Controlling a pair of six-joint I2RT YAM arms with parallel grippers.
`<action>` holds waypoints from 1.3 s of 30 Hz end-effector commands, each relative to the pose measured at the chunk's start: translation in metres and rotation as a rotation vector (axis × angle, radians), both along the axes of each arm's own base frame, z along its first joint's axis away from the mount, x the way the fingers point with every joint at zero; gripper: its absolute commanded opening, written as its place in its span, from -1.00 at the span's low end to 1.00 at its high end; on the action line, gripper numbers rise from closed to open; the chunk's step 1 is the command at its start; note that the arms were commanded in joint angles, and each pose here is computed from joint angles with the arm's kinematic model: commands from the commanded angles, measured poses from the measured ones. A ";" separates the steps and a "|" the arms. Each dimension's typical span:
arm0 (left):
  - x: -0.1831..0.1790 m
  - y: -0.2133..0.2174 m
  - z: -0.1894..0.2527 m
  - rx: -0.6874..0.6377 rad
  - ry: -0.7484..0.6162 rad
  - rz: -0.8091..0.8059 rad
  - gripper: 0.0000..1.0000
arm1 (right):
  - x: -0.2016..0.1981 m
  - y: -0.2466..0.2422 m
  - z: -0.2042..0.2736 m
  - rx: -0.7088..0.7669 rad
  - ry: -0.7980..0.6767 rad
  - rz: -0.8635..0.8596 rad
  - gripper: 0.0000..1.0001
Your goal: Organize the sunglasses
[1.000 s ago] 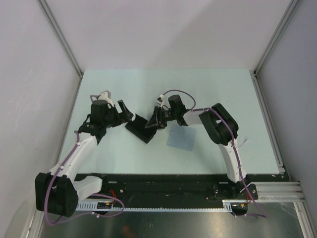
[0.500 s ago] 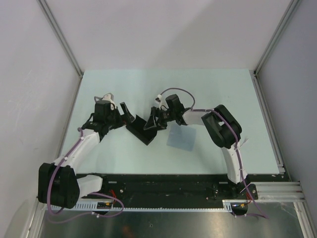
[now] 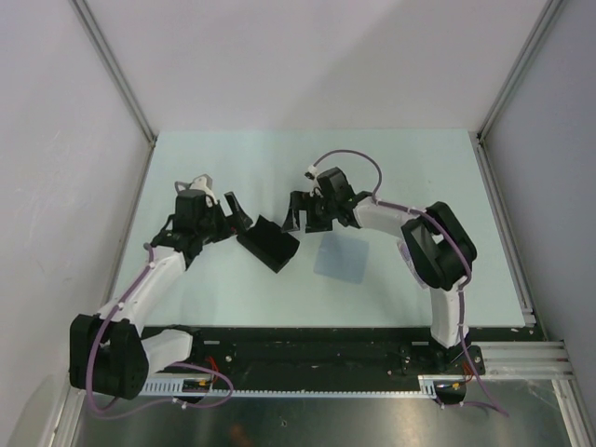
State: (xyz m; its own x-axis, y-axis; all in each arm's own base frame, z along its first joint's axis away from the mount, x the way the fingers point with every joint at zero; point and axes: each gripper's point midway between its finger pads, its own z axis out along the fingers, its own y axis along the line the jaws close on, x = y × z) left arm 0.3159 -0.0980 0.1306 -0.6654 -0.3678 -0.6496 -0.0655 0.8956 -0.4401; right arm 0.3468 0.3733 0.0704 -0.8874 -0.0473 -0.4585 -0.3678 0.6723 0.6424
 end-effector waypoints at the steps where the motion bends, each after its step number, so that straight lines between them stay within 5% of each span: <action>1: 0.001 -0.006 0.019 -0.033 -0.059 -0.034 0.99 | 0.017 -0.026 0.038 -0.076 -0.123 -0.092 0.95; 12: -0.021 -0.041 0.020 -0.116 -0.044 -0.215 0.56 | -0.008 -0.092 0.056 -0.287 -0.141 -0.223 0.41; 27: -0.074 -0.119 -0.050 -0.170 0.145 -0.416 0.21 | -0.019 -0.138 0.068 -0.340 -0.166 -0.366 0.33; 39: -0.066 -0.147 -0.069 -0.214 0.115 -0.424 0.05 | -0.017 -0.143 0.063 -0.351 -0.153 -0.384 0.32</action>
